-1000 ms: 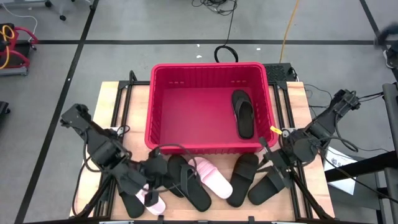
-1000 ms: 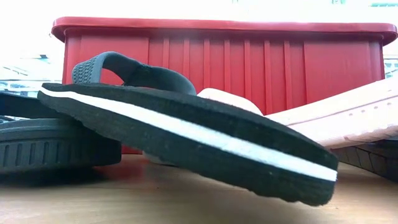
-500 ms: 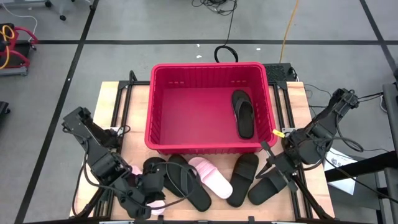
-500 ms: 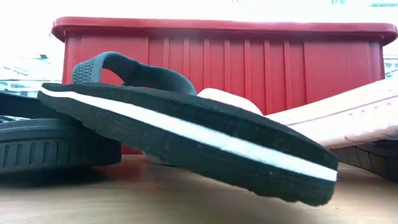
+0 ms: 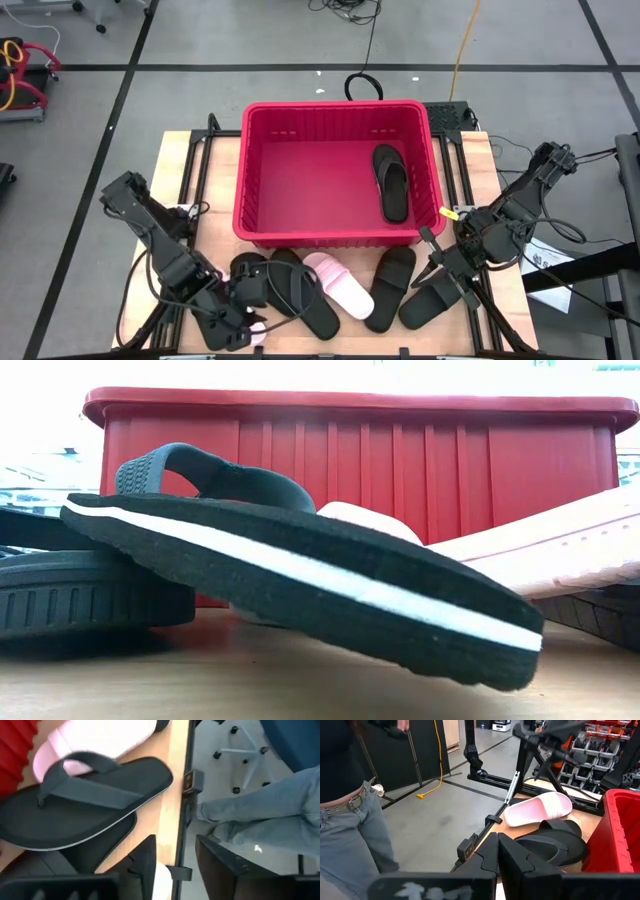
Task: Pick and place slides into bin
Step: Put the black slipper into the red bin
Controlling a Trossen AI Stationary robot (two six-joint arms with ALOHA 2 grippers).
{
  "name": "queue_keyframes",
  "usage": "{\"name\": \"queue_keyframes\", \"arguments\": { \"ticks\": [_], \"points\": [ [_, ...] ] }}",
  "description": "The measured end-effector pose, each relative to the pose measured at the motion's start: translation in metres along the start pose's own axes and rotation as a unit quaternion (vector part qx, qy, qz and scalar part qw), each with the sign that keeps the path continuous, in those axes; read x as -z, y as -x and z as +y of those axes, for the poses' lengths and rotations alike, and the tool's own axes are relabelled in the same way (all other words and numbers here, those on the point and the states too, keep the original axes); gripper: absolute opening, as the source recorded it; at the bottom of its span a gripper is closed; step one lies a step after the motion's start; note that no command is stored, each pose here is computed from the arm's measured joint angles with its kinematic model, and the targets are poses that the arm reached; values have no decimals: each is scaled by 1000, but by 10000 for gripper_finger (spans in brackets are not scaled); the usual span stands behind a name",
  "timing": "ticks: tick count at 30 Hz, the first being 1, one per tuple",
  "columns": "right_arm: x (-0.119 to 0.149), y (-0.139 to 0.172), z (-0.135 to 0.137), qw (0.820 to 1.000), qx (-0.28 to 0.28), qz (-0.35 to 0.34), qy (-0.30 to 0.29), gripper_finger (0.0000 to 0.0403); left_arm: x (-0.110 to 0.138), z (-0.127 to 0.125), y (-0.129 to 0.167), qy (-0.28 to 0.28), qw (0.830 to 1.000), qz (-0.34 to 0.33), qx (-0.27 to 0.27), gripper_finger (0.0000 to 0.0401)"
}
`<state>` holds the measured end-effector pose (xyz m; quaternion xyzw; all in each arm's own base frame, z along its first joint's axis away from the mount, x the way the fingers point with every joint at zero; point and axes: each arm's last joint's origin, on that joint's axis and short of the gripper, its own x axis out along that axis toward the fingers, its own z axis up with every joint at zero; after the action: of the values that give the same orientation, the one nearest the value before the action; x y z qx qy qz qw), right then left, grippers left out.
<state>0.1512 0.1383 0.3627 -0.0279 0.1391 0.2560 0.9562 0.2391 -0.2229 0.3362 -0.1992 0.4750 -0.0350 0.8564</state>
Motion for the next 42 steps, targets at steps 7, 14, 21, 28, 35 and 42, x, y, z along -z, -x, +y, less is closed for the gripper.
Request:
{"name": "queue_keyframes", "arguments": {
  "ticks": [7, 14, 21, 28, 35, 42],
  "points": [
    [1, 0, 0, 1000, 0, 4, 1, 0, 17, 24, -46, 67, 998, 2, -14, 153],
    [1, 0, 0, 1000, -2, 5, 1, 0, 16, 51, -82, 110, 993, -35, 15, 154],
    [1, 0, 0, 1000, -2, 6, 2, 0, 13, 76, -102, 186, 980, -60, 23, 154],
    [2, 0, 0, 1000, -2, 8, 3, 0, 19, 88, -113, 209, 974, -78, 43, 154],
    [2, 0, 0, 1000, -2, 8, 4, 0, 21, 91, -115, 212, 974, -64, 44, 154],
    [2, 0, 0, 1000, -2, 8, 5, 0, 22, 92, -115, 198, 978, -55, 41, 154]
  ]
}}
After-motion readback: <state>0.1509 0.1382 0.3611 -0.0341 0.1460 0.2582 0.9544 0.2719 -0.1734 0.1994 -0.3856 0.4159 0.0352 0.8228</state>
